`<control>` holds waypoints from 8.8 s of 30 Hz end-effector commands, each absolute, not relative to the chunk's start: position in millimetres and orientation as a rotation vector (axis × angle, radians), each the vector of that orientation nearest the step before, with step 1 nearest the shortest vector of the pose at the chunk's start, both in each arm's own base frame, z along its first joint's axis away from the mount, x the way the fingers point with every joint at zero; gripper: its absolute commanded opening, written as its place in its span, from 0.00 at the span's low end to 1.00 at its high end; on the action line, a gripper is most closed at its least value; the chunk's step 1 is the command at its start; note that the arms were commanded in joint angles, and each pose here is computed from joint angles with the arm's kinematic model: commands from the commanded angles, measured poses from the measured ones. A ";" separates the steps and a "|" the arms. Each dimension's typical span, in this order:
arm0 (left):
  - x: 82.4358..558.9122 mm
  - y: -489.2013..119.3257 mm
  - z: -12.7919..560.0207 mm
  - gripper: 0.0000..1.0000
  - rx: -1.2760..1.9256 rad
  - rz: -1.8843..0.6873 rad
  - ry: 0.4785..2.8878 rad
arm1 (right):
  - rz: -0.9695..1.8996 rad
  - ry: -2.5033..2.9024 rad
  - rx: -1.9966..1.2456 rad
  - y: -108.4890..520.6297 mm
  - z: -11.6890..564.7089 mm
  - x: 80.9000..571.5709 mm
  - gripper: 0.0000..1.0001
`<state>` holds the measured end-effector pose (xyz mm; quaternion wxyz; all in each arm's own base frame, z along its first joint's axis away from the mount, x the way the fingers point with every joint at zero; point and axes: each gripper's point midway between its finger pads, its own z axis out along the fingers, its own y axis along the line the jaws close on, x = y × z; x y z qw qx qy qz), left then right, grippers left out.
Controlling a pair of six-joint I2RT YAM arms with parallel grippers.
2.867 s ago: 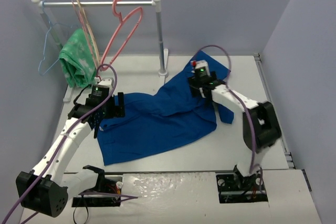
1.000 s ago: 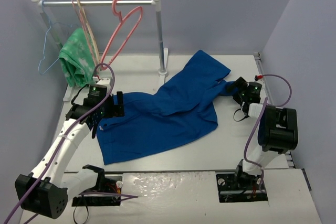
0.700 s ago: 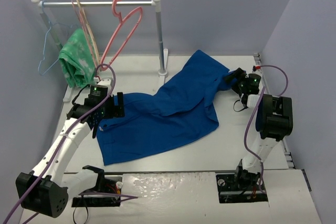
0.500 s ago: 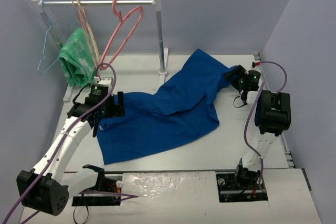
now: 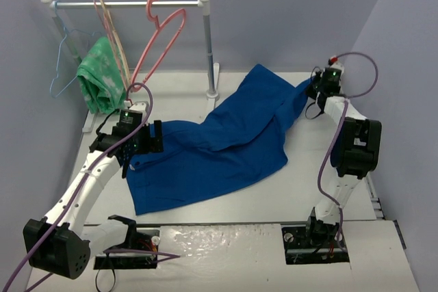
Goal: Place the trousers on the hanger
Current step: Flatten out the trousers at the center of the board.
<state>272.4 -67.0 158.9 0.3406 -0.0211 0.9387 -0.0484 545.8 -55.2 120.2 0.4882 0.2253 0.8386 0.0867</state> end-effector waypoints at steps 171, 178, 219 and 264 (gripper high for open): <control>278.0 -63.5 167.3 0.83 -0.051 -0.127 2.404 | 0.773 2.158 -0.387 231.0 80.3 484.7 0.68; 277.9 -63.5 167.2 0.83 -0.051 -0.127 2.404 | 0.655 2.170 -0.321 214.0 77.8 487.7 0.72; 277.5 -60.6 170.2 0.83 -0.058 -0.112 2.390 | -0.687 1.840 0.224 -97.1 300.9 606.7 0.23; 256.4 -67.6 165.3 0.83 -0.187 -0.189 2.415 | 0.225 2.252 1.137 -5.0 20.0 295.4 1.00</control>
